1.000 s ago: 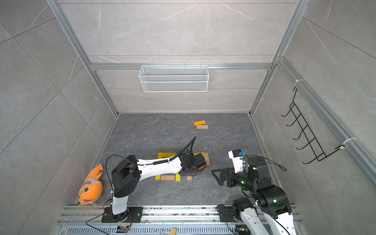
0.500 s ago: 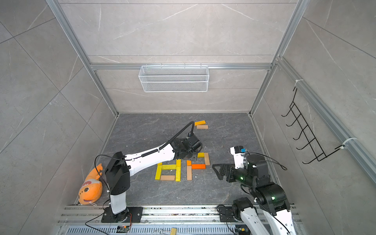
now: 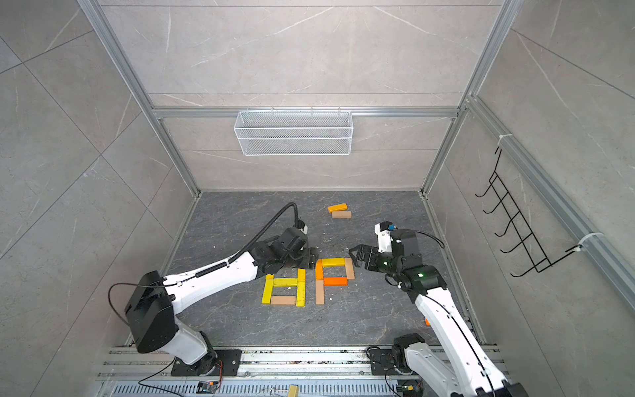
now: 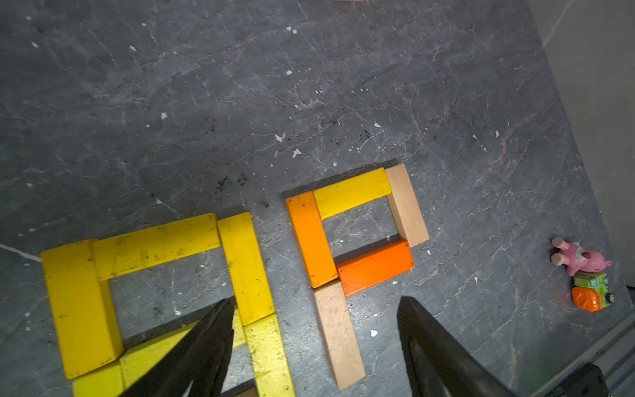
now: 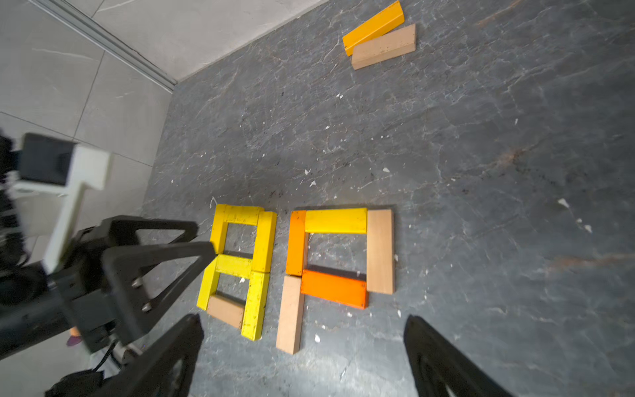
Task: Assemble the number 8 with building blocks
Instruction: Pick up the building block from the center of the board.
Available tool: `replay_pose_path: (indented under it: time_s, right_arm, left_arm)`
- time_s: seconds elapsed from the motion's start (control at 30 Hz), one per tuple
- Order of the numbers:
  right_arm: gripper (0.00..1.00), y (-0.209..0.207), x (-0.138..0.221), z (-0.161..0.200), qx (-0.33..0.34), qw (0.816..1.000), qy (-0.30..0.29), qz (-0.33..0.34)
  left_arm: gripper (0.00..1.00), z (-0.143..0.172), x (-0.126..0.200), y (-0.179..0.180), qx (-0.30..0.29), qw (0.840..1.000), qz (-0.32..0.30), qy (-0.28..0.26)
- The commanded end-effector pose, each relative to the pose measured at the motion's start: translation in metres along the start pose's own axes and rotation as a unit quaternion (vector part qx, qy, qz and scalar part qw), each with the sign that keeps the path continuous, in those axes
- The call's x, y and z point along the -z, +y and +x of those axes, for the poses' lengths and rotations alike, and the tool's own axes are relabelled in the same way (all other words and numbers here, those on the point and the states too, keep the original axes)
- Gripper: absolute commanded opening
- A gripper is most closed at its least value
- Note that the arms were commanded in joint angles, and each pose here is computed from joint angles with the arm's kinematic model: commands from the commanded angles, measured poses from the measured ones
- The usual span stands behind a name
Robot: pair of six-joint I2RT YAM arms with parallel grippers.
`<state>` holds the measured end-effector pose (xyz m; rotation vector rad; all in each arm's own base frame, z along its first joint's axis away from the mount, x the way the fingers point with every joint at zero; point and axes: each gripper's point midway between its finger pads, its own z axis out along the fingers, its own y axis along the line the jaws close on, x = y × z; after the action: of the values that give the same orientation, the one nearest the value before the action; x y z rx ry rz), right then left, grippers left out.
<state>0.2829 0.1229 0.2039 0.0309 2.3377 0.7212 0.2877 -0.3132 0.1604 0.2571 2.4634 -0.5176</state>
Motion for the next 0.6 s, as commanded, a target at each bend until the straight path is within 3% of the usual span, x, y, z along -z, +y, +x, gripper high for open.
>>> replay_pose_path:
  time_s: [0.0,0.17,0.57]
  right_arm:
    - [0.95,0.001,-0.020,-0.029,0.053,0.998,-0.029,0.005]
    - [0.95,-0.019,-0.058,-0.041,0.088,0.995,-0.012,0.041]
    - [0.98,-0.055,-0.141,-0.075,0.160,0.982,0.014,0.101]
  left_arm:
    - [0.89,-0.020,0.016,-0.004,0.016,0.997,0.052,-0.045]
    - [1.00,-0.015,0.024,0.014,0.035,0.997,0.050,-0.055]
    - [0.99,-0.009,0.033,0.032,0.039,0.996,0.037,-0.071]
